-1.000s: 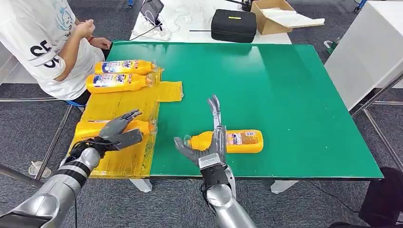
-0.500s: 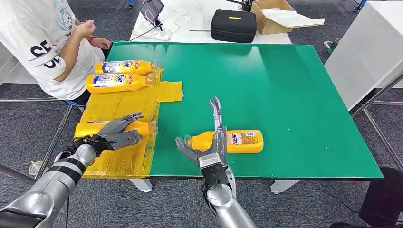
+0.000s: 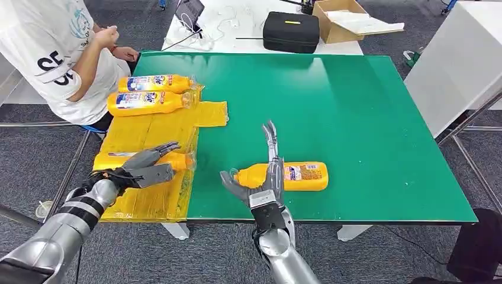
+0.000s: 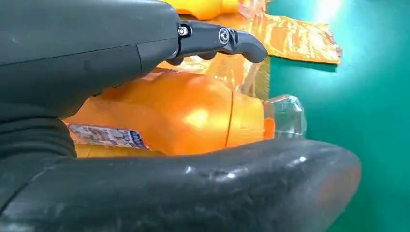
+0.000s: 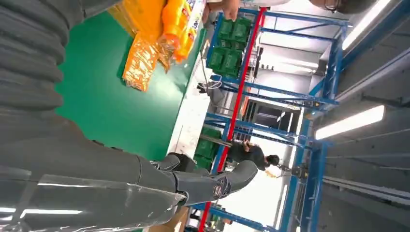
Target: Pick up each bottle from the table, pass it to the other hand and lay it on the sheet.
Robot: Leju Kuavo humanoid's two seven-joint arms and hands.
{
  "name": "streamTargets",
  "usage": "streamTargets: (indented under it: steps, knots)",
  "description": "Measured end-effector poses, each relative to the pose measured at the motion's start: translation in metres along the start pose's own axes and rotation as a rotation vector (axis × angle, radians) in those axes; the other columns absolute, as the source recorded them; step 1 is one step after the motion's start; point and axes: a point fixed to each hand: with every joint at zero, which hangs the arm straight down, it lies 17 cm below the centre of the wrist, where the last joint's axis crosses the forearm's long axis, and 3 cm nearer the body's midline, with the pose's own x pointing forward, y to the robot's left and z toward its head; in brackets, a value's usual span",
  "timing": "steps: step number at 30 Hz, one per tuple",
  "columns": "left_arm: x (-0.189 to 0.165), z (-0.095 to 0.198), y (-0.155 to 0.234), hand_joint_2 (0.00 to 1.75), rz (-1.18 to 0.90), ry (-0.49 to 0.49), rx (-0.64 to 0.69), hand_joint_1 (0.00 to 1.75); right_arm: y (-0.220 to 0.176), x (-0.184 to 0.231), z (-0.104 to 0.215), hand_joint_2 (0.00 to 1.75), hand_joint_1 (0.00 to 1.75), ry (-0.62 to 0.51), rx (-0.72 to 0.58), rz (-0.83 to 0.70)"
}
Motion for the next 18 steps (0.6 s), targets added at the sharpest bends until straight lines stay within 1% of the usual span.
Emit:
streamTargets:
  steps: [13,18]
  knots:
    - [0.005,0.005,-0.002,0.00,-0.011,-0.027,-0.017,0.00,-0.001,-0.006,0.003,1.75,0.00,0.014,0.001,0.010]
    - [0.011,0.003,-0.001,0.00,-0.017,-0.056,0.017,0.00,-0.001,-0.008,0.004,1.75,0.00,0.017,0.003,0.016]
